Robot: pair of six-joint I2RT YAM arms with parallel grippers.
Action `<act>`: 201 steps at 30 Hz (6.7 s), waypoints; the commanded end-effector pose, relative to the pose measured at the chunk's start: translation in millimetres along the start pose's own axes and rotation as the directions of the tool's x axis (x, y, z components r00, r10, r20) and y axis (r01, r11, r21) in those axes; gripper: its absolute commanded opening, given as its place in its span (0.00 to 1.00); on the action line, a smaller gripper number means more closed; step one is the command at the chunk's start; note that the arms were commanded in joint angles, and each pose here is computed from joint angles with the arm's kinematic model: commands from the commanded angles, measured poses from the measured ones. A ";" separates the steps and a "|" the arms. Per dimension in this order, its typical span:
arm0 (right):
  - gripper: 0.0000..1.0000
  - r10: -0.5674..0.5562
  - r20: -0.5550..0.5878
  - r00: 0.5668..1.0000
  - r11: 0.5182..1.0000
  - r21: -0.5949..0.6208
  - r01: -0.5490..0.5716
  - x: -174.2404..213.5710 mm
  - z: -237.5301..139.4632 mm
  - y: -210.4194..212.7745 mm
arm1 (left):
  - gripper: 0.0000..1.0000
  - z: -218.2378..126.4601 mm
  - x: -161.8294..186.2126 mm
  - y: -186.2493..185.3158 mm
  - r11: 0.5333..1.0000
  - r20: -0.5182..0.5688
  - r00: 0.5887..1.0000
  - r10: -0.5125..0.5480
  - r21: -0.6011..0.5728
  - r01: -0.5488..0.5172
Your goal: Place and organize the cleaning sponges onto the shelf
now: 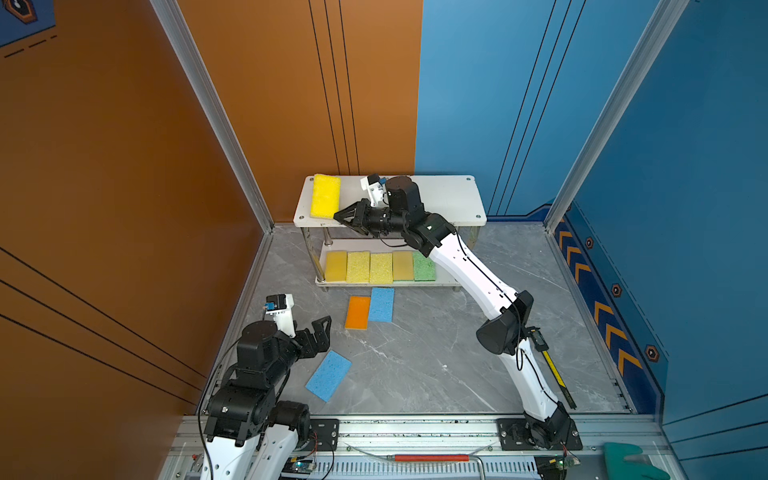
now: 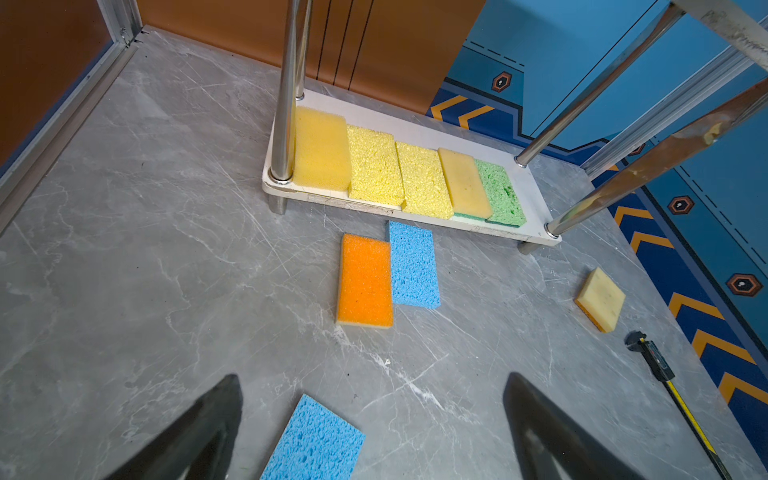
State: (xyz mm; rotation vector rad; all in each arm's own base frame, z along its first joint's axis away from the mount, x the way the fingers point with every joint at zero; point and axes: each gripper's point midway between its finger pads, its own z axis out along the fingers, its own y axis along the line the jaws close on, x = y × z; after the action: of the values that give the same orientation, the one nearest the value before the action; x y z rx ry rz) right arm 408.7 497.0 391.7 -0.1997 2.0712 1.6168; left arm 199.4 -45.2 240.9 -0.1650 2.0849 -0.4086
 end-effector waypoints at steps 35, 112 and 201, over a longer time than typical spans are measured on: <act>0.57 -0.367 0.032 0.929 0.904 0.247 0.349 52.1 -183.7 43.9 | 0.98 27.1 -215.9 -171.1 0.860 0.006 0.999 -0.044 0.509 0.035; 0.59 -0.288 0.061 0.956 0.917 0.305 0.257 77.2 -226.1 -0.3 | 0.98 187.0 -257.1 -136.0 0.970 -0.127 0.992 -0.016 0.240 0.046; 0.64 0.119 0.538 0.834 0.441 0.724 -0.530 92.3 -448.5 -299.4 | 0.98 105.2 -261.0 -29.1 0.949 0.135 0.960 -0.244 0.236 0.208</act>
State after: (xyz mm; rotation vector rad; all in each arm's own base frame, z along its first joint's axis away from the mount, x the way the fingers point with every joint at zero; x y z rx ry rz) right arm 322.7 26.4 201.5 0.7606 2.3051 0.5645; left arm 434.2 -22.7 407.9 -0.3215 1.8632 -0.7343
